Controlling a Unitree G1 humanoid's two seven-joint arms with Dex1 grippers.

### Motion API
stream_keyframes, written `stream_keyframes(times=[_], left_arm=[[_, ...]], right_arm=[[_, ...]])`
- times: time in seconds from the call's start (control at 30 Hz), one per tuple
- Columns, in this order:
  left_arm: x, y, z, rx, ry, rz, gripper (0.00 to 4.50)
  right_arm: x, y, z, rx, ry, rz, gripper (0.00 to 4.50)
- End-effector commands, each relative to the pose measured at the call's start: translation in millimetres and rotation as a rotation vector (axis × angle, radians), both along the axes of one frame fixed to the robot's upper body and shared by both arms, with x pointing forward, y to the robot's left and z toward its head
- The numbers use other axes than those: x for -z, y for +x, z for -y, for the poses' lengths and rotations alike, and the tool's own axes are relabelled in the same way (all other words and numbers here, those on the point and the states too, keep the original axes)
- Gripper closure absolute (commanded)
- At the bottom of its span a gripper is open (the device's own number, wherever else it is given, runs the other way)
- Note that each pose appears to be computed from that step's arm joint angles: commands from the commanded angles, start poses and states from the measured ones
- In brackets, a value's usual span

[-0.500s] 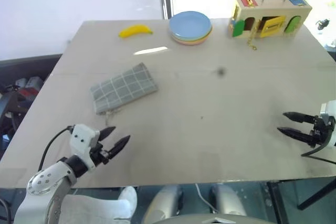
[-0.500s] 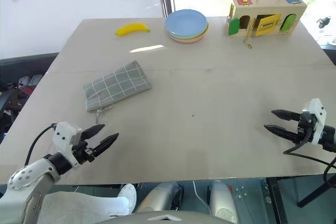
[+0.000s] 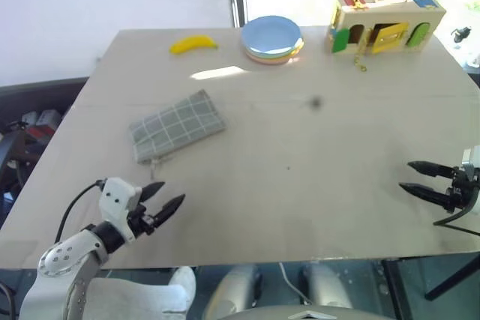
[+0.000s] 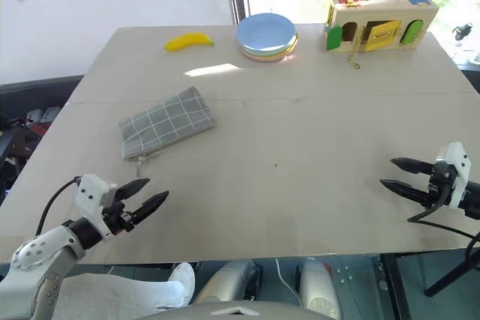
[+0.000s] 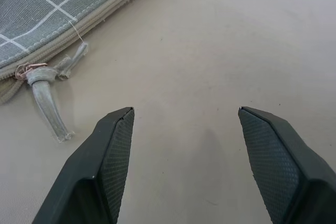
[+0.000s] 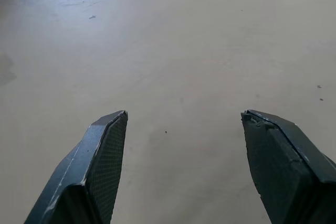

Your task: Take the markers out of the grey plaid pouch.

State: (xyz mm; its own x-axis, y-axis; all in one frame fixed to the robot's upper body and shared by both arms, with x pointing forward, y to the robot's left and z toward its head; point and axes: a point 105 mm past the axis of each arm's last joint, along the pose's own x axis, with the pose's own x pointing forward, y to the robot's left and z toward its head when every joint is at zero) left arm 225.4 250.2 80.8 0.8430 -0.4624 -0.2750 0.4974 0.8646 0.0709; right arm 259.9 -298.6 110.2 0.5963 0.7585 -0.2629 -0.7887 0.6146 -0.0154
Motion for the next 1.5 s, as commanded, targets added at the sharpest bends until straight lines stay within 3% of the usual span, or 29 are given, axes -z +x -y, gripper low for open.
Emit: stream_keyframes(times=[0.03, 0.23, 0.43, 0.57, 0.67, 0.77, 0.87, 1.0, 1.3, 1.5], left_arm=[[-8.8, 0.1, -1.2, 0.007, 0.015, 0.038, 1.24], [-12.1, 1.0, -2.8, 0.003, 0.043, 0.063, 1.24], [-17.5, -4.6, -25.3, -0.021, 0.191, 0.056, 1.24], [-35.3, -2.2, -74.5, -0.06, 0.338, 0.112, 1.24], [-37.2, 8.3, -108.6, -0.047, 0.591, 0.175, 1.24], [-39.3, 25.2, -122.1, -0.037, 0.745, 0.275, 1.24], [-41.1, 46.5, -119.8, 0.002, 0.896, 0.397, 1.24], [-35.5, 61.5, -110.9, 0.057, 0.97, 0.478, 1.24], [-15.8, 68.7, -104.5, 0.223, 1.146, 0.487, 1.24], [-17.0, 72.2, -110.0, 0.233, 1.211, 0.495, 1.24]], right_arm=[[-16.5, 1.4, 2.7, -0.007, -0.008, 0.05, 0.95], [-15.2, 1.8, -0.7, -0.022, 0.001, 0.044, 0.95], [-19.4, 0.7, -14.2, -0.069, 0.04, 0.026, 0.95], [-22.2, 2.2, -12.6, -0.064, 0.038, 0.025, 0.95], [-23.5, 3.0, -11.3, -0.06, 0.037, 0.031, 0.95], [-24.5, 3.5, -12.7, -0.059, 0.04, 0.038, 0.95], [-25.3, 2.9, -14.0, -0.058, 0.044, 0.045, 0.95], [-28.5, 1.3, -11.7, -0.046, 0.04, 0.056, 0.95], [-49.3, -5.4, -20.4, -0.094, 0.111, 0.083, 0.95], [-62.9, -14.8, -34.0, -0.193, 0.162, 0.082, 0.95]])
